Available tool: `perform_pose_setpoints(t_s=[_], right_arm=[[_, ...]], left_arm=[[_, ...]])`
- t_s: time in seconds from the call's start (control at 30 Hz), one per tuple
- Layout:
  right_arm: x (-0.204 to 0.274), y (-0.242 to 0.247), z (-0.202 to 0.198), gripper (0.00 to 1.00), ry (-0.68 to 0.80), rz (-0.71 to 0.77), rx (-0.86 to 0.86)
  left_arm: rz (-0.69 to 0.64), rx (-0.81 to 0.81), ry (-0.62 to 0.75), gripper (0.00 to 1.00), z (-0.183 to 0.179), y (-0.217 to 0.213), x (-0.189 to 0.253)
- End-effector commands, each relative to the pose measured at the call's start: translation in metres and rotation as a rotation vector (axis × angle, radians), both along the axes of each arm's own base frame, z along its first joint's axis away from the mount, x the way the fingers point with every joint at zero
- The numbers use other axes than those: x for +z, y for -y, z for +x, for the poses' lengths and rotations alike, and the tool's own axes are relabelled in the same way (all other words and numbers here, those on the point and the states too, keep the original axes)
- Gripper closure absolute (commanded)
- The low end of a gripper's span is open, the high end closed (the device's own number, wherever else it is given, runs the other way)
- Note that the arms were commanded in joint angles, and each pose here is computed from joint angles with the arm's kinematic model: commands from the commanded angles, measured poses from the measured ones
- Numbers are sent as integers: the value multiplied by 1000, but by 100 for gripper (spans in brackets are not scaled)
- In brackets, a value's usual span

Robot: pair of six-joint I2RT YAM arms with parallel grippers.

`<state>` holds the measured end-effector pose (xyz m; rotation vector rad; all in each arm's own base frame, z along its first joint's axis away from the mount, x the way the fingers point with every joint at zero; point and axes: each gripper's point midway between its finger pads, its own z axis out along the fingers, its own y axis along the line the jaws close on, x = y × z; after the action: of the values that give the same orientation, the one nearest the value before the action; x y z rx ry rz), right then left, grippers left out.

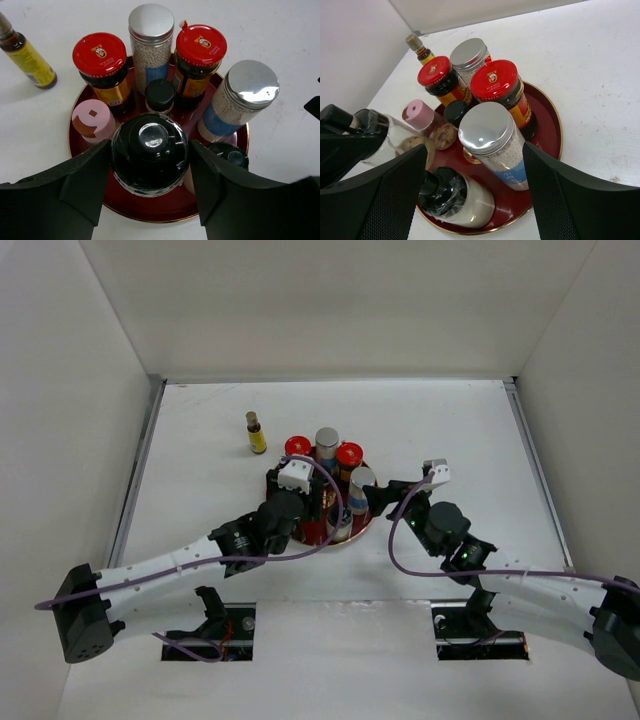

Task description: Organize the condiment bottles

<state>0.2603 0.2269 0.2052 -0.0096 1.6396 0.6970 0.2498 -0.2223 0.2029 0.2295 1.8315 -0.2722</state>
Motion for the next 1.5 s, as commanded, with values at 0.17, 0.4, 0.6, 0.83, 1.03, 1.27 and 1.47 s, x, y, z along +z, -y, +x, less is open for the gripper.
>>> perform_pose_setpoints(t_s=[0.17, 0.4, 0.6, 0.83, 1.03, 1.27, 1.47], right_arm=[[17, 1, 7, 19, 42, 46, -23], [17, 3, 7, 19, 42, 49, -26], [18, 3, 8, 19, 46, 40, -28], [20, 4, 6, 19, 47, 54, -26], [23, 6, 5, 19, 56, 56, -31], [23, 4, 4, 19, 55, 60, -23], [22, 3, 5, 19, 54, 47, -22]], left_arm=[[-103, -17, 33, 63, 19, 28, -9], [-74, -7, -6, 62, 31, 31, -36], [-94, 22, -35, 53, 36, 26, -52], [-97, 29, -52, 41, 38, 23, -57], [-121, 26, -27, 25, 40, 24, -41], [-198, 37, 83, 19, 47, 17, 17], [-272, 190, 177, 31, 88, -30, 67]])
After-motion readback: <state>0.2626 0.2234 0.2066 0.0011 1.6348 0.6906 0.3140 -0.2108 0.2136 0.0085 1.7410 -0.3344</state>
